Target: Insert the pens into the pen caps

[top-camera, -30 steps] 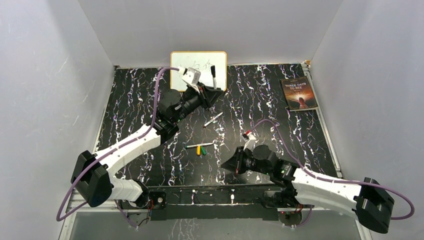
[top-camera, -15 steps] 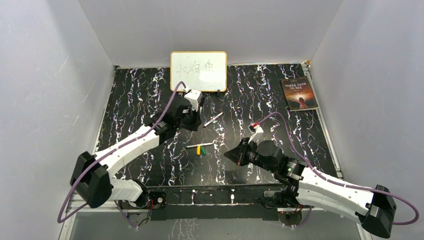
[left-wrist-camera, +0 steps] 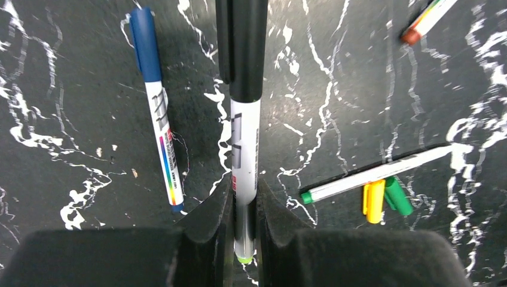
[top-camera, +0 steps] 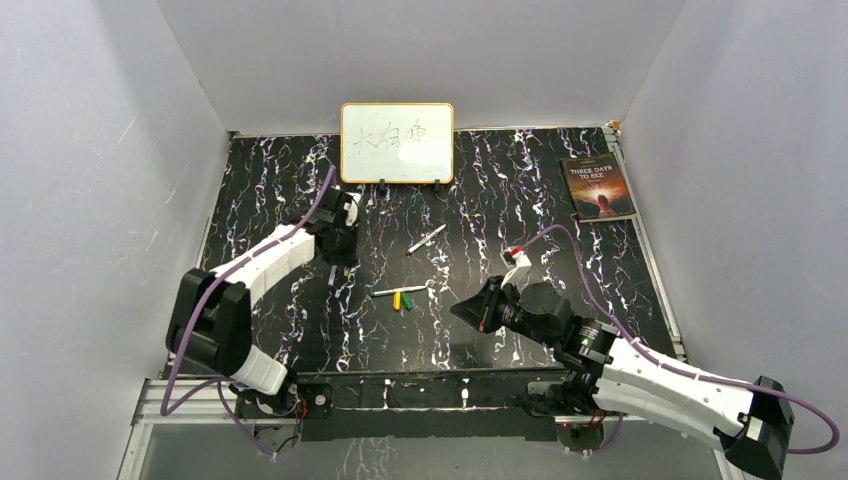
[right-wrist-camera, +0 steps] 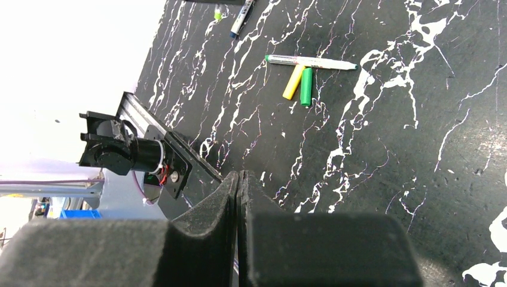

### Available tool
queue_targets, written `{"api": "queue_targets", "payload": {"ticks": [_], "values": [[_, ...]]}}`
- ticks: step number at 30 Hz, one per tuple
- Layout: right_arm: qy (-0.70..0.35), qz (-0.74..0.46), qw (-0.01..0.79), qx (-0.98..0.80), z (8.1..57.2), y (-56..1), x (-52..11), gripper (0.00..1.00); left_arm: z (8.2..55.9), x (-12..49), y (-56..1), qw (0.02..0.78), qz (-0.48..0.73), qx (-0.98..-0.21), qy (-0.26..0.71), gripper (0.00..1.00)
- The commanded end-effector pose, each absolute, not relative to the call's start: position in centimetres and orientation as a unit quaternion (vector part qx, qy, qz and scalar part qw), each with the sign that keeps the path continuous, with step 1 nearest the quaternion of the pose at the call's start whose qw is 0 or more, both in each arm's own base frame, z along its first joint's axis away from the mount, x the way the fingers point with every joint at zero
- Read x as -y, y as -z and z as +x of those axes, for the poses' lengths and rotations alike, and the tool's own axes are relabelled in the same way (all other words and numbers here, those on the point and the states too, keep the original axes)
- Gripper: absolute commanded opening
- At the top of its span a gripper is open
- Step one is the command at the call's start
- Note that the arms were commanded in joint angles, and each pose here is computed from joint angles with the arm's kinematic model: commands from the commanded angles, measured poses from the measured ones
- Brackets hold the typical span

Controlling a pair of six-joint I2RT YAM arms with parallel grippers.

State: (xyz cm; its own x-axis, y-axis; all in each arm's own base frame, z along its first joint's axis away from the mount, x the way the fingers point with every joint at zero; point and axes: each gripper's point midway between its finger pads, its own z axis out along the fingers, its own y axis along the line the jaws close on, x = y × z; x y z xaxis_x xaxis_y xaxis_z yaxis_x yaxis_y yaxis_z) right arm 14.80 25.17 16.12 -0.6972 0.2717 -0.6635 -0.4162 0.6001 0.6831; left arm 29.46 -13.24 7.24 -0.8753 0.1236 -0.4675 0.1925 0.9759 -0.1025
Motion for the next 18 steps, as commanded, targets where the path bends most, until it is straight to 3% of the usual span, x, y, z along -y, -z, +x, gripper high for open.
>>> {"api": "queue_targets", "payload": {"ticks": [1,18], "values": [[-0.457,-0.041,0.398,-0.795,14.9,-16.9,-25.1,0.00,27.9,12.7,-5.9,0.181,0.101,-0.977,0.061,0.00],[-0.455,-0.040,0.400,-0.794,14.8,-16.8,-24.9,0.00,26.7,10.1,-2.2,0.122,0.090,-0.988,-0.003,0.00]]}}
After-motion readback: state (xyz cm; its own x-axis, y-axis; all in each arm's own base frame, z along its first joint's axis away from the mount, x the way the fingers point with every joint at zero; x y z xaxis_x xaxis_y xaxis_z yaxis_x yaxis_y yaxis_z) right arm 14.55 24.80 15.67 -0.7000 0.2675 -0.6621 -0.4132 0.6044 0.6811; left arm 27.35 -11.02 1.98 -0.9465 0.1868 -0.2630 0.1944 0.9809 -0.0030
